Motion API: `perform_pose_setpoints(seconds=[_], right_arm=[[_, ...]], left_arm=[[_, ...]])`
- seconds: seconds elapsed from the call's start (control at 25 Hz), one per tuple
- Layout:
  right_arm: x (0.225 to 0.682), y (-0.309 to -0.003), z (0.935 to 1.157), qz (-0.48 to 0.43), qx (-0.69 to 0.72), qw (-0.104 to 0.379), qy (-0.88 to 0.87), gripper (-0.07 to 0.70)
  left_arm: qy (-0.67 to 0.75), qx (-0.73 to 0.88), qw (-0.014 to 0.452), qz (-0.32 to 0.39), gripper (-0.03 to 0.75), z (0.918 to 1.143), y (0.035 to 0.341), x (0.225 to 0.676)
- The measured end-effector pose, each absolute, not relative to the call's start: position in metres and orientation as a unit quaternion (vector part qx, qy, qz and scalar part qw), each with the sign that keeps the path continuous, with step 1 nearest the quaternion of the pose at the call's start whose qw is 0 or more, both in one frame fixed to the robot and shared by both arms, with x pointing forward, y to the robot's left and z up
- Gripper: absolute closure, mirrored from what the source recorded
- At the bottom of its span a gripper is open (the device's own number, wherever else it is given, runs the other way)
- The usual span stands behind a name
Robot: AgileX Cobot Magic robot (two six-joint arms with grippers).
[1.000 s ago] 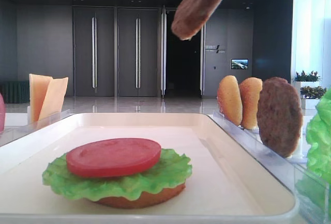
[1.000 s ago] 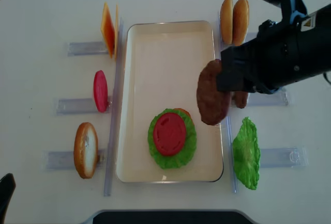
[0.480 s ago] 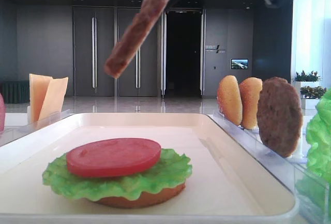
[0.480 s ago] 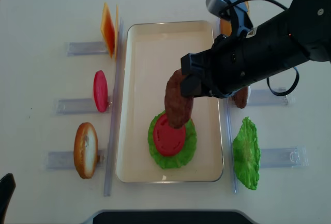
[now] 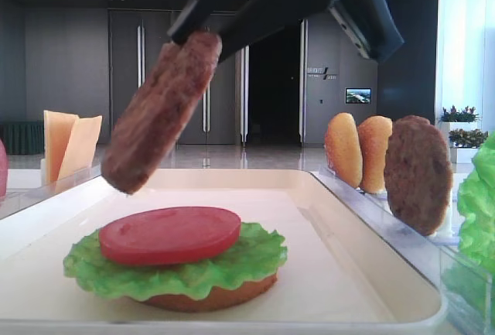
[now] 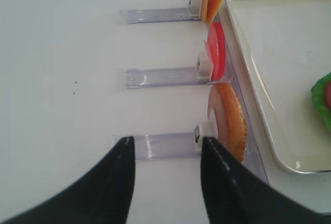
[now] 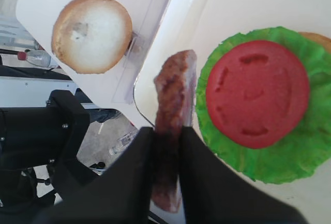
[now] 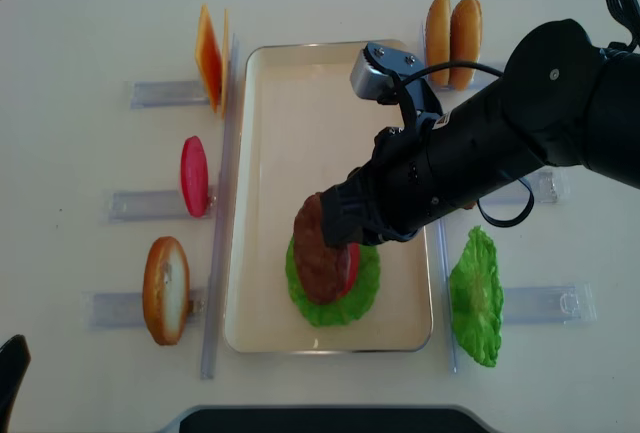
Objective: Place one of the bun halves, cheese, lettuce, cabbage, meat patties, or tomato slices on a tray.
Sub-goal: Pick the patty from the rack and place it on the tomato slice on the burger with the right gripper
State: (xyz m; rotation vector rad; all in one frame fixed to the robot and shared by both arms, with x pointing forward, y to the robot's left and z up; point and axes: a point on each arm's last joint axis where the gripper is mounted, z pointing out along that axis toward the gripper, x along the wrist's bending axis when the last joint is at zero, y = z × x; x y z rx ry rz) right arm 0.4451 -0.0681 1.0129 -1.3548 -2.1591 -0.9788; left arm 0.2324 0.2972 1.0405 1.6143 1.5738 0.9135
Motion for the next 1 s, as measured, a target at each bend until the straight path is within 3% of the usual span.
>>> perform_pose_setpoints(seconds=[0.32,0.72,1.0], right_arm=[[0.457,-0.073,1.006,-0.357,-0.487,0.198,-0.773,0.497],[0.462,-0.062,0.994,-0.378,-0.486,0.239,-0.751,0.497],[0.465,-0.060,0.986,-0.377,-0.480,0.240,-0.755,0.497]], left_arm=[[0.607,0.622,0.347,0.352,0.388,1.040,0.297,0.232],[0.607,0.622,0.347,0.352,0.388,1.040,0.297,0.232],[0.607,0.622,0.347,0.352,0.388,1.040,0.297,0.232]])
